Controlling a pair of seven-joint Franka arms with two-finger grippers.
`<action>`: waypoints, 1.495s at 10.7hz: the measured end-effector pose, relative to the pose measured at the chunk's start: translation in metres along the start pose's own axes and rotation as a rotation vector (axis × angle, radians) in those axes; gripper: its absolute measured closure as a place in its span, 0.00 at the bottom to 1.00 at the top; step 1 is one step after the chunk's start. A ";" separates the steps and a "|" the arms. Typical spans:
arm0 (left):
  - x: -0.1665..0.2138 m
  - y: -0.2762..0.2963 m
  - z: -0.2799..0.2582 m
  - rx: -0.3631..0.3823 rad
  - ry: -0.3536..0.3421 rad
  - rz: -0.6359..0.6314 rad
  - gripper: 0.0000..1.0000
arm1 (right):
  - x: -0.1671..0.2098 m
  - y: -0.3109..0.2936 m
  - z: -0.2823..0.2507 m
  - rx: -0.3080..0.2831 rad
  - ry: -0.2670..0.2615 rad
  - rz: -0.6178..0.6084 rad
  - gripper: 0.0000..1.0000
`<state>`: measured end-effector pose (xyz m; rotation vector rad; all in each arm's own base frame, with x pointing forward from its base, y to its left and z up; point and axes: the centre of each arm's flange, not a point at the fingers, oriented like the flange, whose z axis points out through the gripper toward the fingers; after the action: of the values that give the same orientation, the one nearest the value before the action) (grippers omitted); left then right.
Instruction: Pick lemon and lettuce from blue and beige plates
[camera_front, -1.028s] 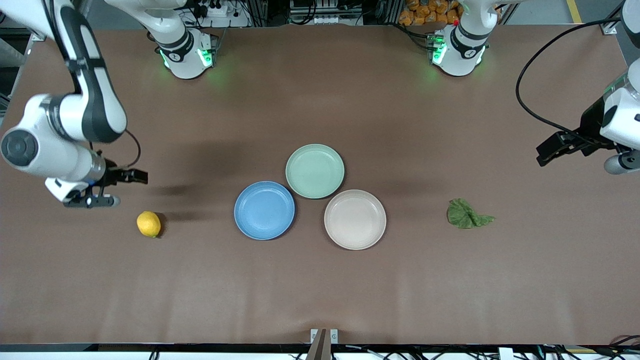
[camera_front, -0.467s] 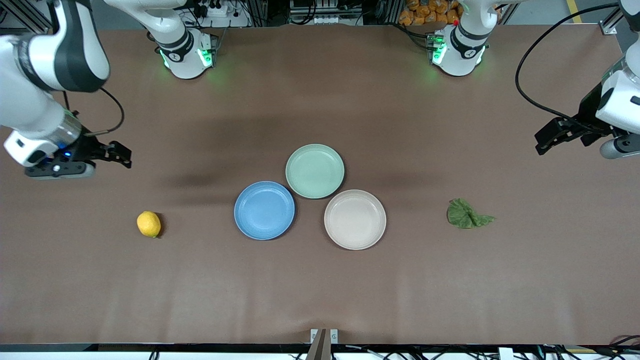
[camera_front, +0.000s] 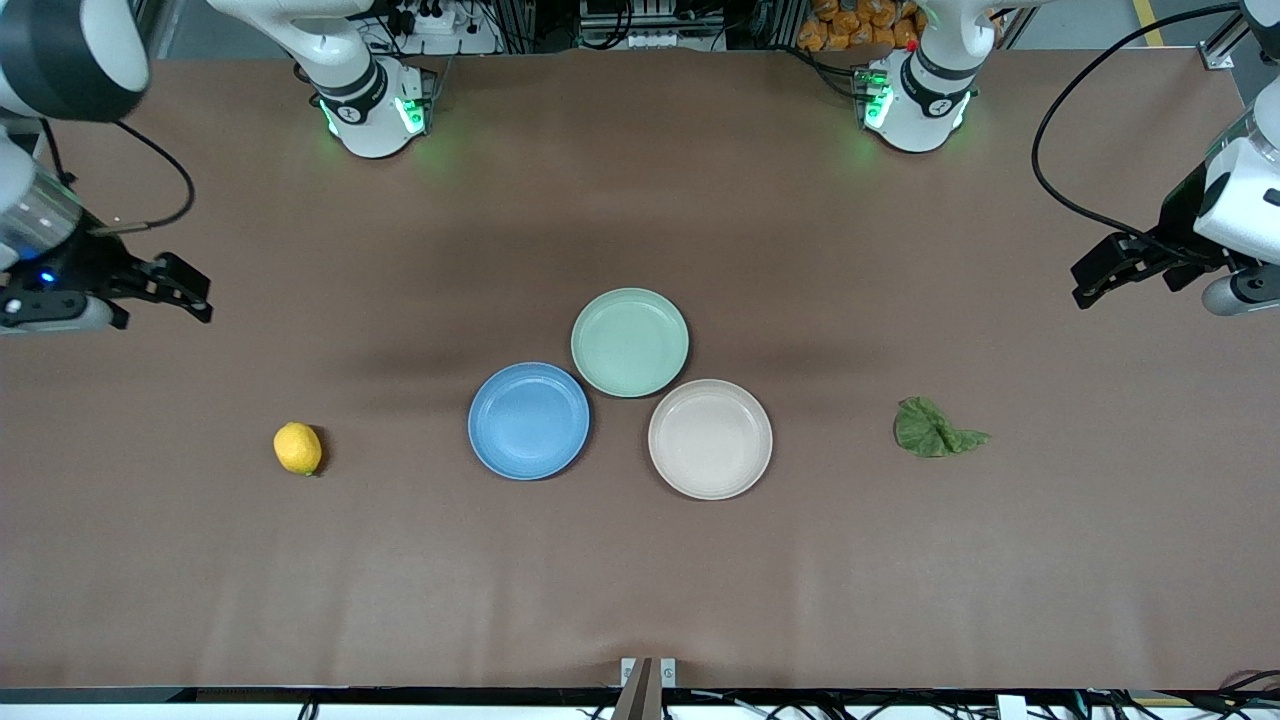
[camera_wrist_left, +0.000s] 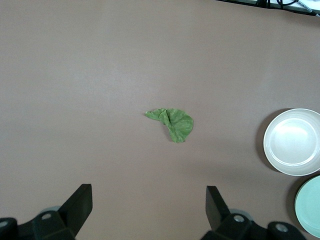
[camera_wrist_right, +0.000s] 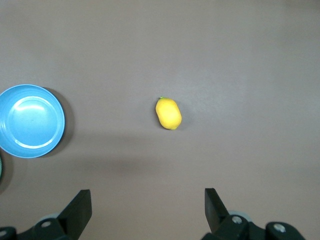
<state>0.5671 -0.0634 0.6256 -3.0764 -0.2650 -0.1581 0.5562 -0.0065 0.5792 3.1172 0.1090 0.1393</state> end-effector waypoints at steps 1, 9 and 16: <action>0.000 0.000 -0.001 0.000 0.001 0.000 0.00 | -0.002 0.004 -0.021 0.000 -0.011 0.007 0.00; -0.004 0.001 -0.006 0.000 -0.011 0.055 0.00 | -0.015 0.005 -0.074 0.051 -0.075 0.020 0.00; -0.011 0.005 -0.002 -0.052 -0.074 0.187 0.00 | -0.019 0.015 -0.078 0.052 -0.085 0.036 0.00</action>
<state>0.5567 -0.0703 0.6263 -3.1401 0.0246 -0.0440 0.5317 -0.0211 0.6557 3.1722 0.0556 0.0039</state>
